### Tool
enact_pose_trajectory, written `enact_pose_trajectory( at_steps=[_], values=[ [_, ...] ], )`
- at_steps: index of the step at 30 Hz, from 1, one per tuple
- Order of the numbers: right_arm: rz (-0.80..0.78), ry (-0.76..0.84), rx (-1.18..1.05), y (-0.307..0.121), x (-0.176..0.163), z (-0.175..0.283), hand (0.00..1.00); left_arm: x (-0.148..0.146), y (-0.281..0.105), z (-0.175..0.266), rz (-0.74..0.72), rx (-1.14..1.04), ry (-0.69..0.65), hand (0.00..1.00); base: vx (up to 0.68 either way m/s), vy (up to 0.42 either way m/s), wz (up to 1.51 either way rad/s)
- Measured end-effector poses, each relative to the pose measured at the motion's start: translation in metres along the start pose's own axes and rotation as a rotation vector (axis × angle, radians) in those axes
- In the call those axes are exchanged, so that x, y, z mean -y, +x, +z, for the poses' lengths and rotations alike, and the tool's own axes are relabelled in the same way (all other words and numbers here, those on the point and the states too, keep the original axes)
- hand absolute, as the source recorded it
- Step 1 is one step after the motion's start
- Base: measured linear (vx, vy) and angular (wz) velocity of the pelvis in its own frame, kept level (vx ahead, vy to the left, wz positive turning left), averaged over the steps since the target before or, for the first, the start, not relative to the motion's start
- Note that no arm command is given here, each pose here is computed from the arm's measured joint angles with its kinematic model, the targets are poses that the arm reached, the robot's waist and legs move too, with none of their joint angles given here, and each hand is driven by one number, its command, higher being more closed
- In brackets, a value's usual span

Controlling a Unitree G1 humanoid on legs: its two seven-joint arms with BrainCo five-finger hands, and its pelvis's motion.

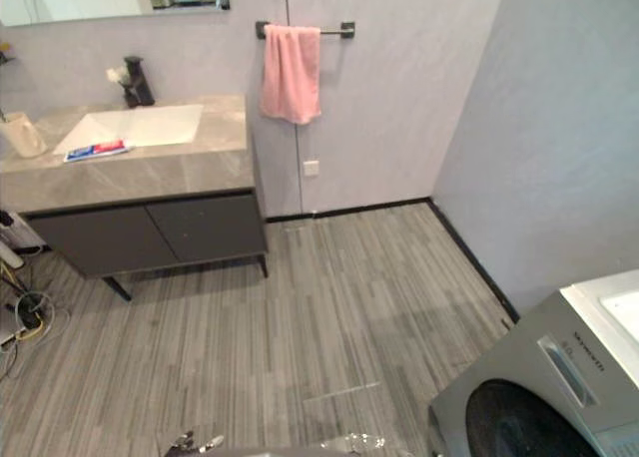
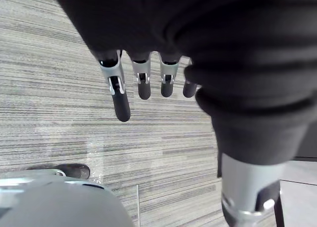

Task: Organize washtable

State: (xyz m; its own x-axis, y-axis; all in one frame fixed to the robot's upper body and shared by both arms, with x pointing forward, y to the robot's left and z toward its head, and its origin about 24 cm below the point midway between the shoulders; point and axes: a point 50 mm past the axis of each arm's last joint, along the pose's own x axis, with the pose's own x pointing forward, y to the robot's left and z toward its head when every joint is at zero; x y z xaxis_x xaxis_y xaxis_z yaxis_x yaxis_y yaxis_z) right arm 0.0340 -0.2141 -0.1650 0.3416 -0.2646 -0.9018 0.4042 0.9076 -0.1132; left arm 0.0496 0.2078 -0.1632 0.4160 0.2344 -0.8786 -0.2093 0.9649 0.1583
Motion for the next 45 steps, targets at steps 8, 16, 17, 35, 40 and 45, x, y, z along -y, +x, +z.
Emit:
enact_pose_trajectory(
  at_steps=[8, 16, 17, 35, 40, 45],
  values=[
    [0.017, -0.093, 0.031, 0.002, -0.005, 0.008, 0.00, 0.002, 0.003, 0.006, -0.005, 0.015, 0.007, 0.00, 0.11, 0.005, 0.06],
    [0.032, -0.121, 0.058, 0.006, -0.011, 0.019, 0.00, 0.004, 0.005, 0.013, -0.010, 0.025, 0.010, 0.00, -0.04, -0.014, 0.06],
    [0.033, -0.121, 0.059, 0.006, -0.012, 0.020, 0.00, 0.004, 0.005, 0.013, -0.010, 0.024, 0.010, 0.00, -0.12, -0.022, 0.03],
    [0.068, -0.041, 0.090, 0.006, -0.027, 0.029, 0.00, -0.009, 0.011, 0.040, 0.054, 0.114, -0.103, 0.00, 0.03, -0.047, -0.04],
    [0.065, -0.018, 0.134, 0.008, -0.031, 0.044, 0.00, -0.003, 0.010, 0.042, 0.045, 0.127, -0.127, 0.00, 0.23, 0.080, -0.41],
    [0.122, -0.025, 0.146, 0.006, -0.053, 0.047, 0.00, 0.001, 0.007, 0.031, 0.048, 0.101, -0.142, 0.00, 0.41, 0.282, -0.74]
  ],
)
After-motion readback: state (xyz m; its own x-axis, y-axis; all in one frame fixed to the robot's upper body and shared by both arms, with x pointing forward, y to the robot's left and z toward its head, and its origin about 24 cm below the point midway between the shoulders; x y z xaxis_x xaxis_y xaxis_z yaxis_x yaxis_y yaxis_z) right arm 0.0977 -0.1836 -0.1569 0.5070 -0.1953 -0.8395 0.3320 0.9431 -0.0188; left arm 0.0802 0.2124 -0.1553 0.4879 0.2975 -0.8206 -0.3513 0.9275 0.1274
